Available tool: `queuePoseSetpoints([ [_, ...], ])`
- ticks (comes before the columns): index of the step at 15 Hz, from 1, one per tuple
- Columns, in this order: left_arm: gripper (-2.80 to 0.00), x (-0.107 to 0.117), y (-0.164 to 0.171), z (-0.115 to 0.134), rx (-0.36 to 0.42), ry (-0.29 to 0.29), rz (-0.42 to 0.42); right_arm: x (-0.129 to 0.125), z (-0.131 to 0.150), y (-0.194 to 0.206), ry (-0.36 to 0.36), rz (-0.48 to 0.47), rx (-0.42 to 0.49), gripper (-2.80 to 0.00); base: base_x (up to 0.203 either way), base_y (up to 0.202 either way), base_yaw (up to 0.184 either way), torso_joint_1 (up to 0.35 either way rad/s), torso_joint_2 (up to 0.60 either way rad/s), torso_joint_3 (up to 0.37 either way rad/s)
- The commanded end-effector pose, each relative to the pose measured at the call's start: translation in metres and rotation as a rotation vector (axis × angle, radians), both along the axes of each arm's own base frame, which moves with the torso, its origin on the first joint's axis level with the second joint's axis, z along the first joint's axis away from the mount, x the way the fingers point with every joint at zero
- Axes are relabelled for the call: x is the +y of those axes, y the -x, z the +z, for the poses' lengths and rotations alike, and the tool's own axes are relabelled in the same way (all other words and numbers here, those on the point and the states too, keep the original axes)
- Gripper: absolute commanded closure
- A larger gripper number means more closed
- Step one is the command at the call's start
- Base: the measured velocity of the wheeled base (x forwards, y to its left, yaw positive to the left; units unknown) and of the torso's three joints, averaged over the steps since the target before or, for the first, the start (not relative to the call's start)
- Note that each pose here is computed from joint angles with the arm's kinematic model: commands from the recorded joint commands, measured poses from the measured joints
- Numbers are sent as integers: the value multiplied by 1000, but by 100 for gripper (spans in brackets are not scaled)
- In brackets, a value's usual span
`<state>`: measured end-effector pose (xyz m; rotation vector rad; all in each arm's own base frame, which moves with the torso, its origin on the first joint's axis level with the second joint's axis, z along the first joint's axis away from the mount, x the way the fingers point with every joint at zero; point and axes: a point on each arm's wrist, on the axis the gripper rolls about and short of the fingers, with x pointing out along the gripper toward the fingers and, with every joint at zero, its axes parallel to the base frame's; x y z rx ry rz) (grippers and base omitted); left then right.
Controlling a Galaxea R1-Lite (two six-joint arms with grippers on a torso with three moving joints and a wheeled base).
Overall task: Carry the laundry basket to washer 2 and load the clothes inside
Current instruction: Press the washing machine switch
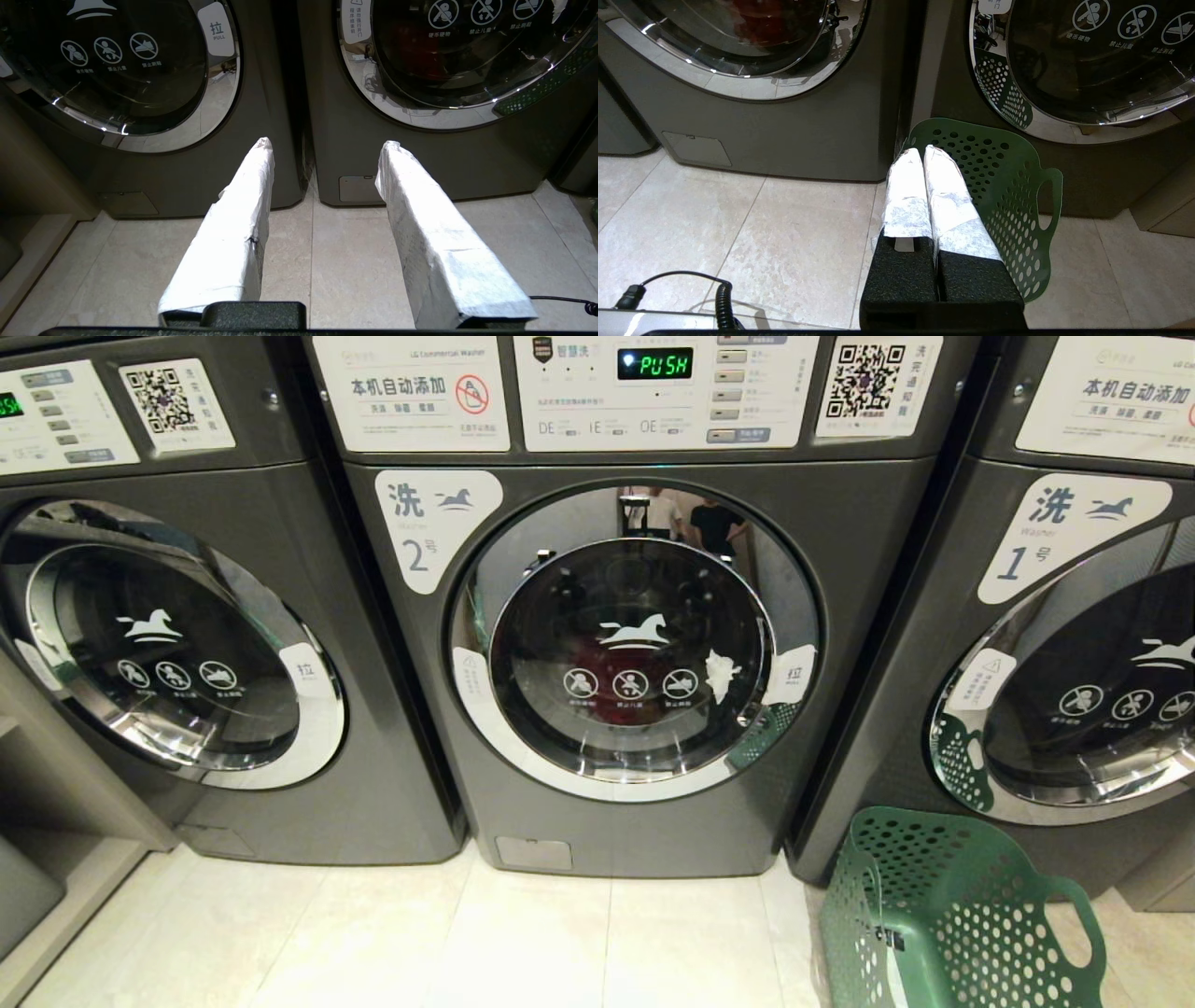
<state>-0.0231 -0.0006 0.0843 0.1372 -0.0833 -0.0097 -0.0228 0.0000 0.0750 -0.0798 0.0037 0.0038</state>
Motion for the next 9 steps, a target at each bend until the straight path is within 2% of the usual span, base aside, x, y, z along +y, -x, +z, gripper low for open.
queuePoseSetpoints([
  [1,0,0,0,0,-2,0,0,0,0,0,2,1,2,0,0,0,0,0,0,0],
  [3,0,0,0,0,0,3,1,0,0,0,0,1,2,0,47,0,1,1,-1,4],
  [9,0,0,0,0,-2,3,0,0,0,0,2,1,2,0,191,0,0,2,2,1],
])
